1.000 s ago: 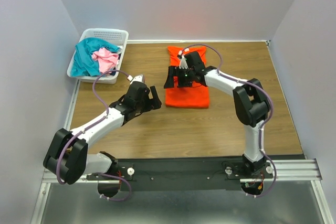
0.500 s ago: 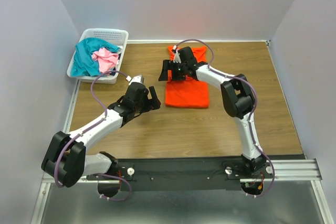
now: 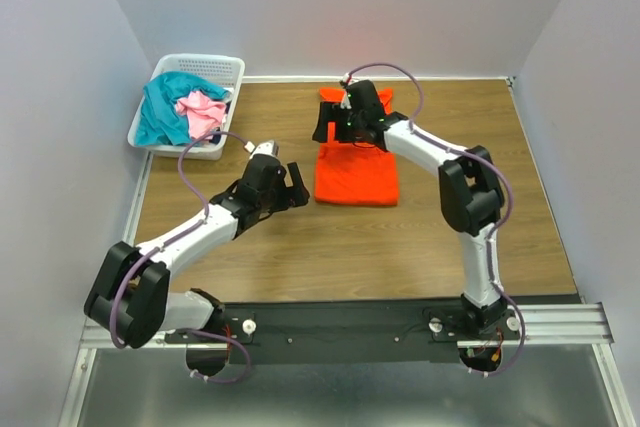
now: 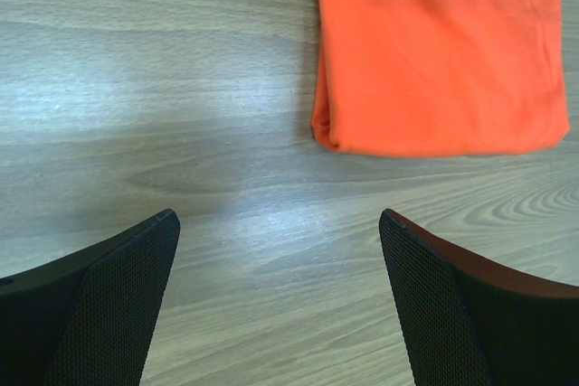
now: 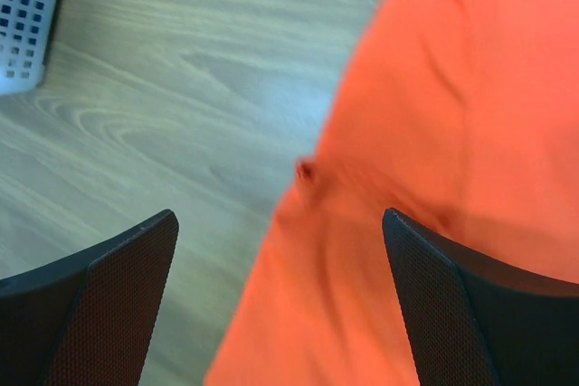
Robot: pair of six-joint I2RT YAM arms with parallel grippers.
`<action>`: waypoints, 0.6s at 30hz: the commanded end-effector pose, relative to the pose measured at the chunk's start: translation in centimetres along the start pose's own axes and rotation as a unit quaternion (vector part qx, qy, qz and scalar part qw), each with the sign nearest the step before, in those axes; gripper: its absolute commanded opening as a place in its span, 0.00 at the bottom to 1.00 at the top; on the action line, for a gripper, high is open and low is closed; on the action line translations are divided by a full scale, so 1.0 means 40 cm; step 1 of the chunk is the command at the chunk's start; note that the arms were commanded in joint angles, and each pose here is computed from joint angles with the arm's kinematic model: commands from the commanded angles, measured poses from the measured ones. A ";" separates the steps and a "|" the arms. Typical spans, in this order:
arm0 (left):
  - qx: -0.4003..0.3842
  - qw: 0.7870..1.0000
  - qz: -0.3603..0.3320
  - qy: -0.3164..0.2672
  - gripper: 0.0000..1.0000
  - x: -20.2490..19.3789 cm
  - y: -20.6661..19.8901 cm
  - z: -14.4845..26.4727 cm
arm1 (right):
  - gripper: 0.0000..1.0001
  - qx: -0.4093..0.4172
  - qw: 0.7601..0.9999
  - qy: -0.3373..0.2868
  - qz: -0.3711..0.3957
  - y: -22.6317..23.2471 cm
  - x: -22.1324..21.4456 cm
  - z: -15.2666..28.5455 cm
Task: Fold and stack the t-shirts
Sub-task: Fold the tshirt
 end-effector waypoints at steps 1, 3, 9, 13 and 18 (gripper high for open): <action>-0.047 0.999 -0.012 -0.018 0.98 0.039 -0.041 -0.013 | 1.00 -0.090 0.992 -0.079 -0.037 -0.024 0.034 0.172; -0.060 0.998 -0.018 -0.008 0.98 0.041 -0.052 -0.028 | 1.00 -0.113 0.988 -0.082 -0.066 -0.053 0.002 0.223; -0.075 0.997 -0.029 0.007 0.97 0.051 -0.071 -0.071 | 1.00 -0.178 0.972 -0.109 -0.113 -0.151 -0.111 0.417; -0.081 0.996 -0.033 0.022 0.97 0.052 -0.080 -0.105 | 1.00 -0.208 0.960 -0.140 -0.128 -0.180 -0.166 0.498; -0.073 0.995 -0.035 0.057 0.95 0.026 -0.075 -0.166 | 1.00 -0.208 0.954 -0.168 -0.136 -0.184 -0.192 0.558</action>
Point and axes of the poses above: each gripper's point midway between its finger pads, its own z axis back along the fingers, its own y axis along the line the jaws close on, x = y × z, the point moved 8 cm from there along z, back along the fingers, and after that the axes turned 5 degrees about -z, right-handed, at the moved point
